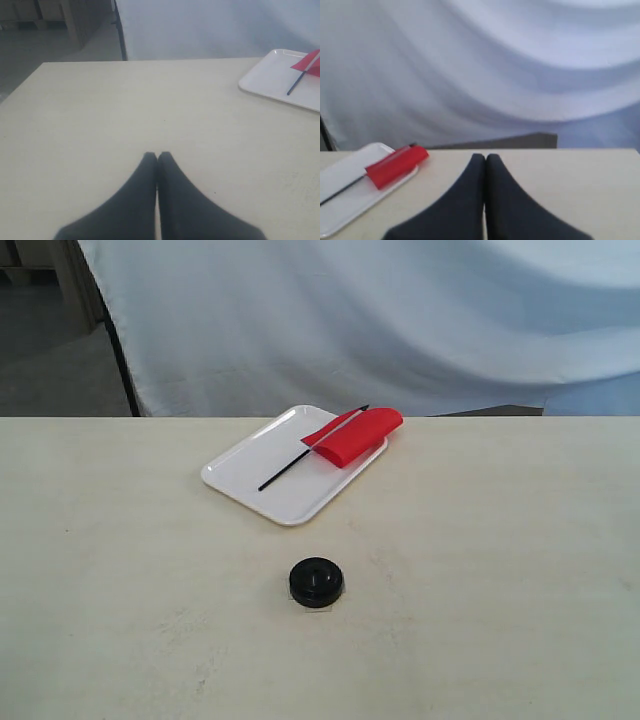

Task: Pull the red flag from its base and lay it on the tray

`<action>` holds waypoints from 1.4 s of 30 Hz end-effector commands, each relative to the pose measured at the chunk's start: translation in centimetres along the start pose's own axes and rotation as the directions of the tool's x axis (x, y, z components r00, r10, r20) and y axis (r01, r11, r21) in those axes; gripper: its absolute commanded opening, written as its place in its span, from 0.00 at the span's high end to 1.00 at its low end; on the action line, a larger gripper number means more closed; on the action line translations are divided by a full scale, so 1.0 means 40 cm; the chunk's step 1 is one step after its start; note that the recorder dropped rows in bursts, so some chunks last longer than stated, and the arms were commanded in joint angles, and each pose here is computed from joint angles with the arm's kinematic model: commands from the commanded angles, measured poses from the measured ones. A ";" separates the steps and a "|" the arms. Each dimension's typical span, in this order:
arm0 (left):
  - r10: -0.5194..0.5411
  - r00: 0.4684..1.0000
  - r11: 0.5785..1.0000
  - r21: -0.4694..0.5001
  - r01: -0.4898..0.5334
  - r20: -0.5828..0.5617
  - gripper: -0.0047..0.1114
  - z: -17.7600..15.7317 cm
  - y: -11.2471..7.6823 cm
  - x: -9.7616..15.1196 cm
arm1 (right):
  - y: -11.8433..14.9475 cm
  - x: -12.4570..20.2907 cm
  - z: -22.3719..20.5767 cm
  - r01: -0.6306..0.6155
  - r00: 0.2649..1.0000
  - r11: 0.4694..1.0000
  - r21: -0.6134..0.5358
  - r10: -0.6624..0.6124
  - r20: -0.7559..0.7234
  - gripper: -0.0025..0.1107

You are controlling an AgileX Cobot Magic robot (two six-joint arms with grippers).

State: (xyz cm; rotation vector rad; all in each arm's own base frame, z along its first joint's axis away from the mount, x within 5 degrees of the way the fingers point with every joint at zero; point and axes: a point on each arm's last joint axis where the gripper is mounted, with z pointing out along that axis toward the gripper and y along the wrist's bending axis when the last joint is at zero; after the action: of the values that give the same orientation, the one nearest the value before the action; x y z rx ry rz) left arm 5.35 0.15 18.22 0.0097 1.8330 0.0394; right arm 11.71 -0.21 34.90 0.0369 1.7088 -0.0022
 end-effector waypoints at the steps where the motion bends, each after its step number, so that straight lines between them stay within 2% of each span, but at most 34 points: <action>1: -0.003 1.000 1.000 0.002 0.003 0.006 0.96 0.000 0.000 0.000 | 0.016 0.056 -0.090 0.014 0.987 0.995 -0.100 0.002 0.160 0.98; 7: -0.003 1.000 1.000 0.002 0.003 0.006 0.96 0.000 0.000 0.000 | 0.006 0.105 -0.222 0.027 0.909 0.980 -0.198 0.059 0.414 0.98; 17: -0.003 1.000 1.000 0.002 0.003 0.006 0.96 0.000 0.000 0.000 | 0.007 0.110 -0.227 -0.001 0.887 0.971 -0.238 0.111 0.448 0.98; 20: -0.003 1.000 1.000 0.002 0.003 0.006 0.96 0.000 0.000 0.000 | 0.008 0.118 -0.223 -0.110 0.899 0.952 -0.285 0.218 0.381 0.98; 25: -0.003 1.000 1.000 0.002 0.003 0.006 0.96 0.000 0.000 0.000 | 0.013 0.181 -0.184 -0.106 0.925 0.956 -0.273 0.195 0.326 0.98; 32: -0.003 1.000 1.000 0.002 0.003 0.006 0.96 0.000 0.000 0.000 | 0.022 0.367 -0.106 -0.104 0.979 0.964 -0.243 0.143 0.147 0.98; 33: -0.003 1.000 1.000 0.002 0.003 0.006 0.96 0.000 0.000 0.000 | 0.022 0.367 -0.106 -0.081 0.980 0.967 -0.240 0.120 0.156 0.98; 34: -0.003 1.000 1.000 0.002 0.003 0.006 0.96 0.000 0.000 0.000 | 0.020 0.392 -0.102 -0.060 0.996 0.974 -0.219 0.072 0.052 0.98; 42: -0.003 1.000 1.000 0.002 0.003 0.006 0.96 0.000 0.000 0.000 | 0.021 0.389 -0.103 -0.066 0.995 0.972 -0.226 0.082 0.065 0.98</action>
State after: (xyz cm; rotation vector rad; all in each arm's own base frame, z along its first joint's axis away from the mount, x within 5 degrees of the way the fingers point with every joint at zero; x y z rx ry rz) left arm 5.35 0.15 18.22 0.0097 1.8330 0.0394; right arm 5.57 1.06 20.10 -0.0563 1.6268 0.2414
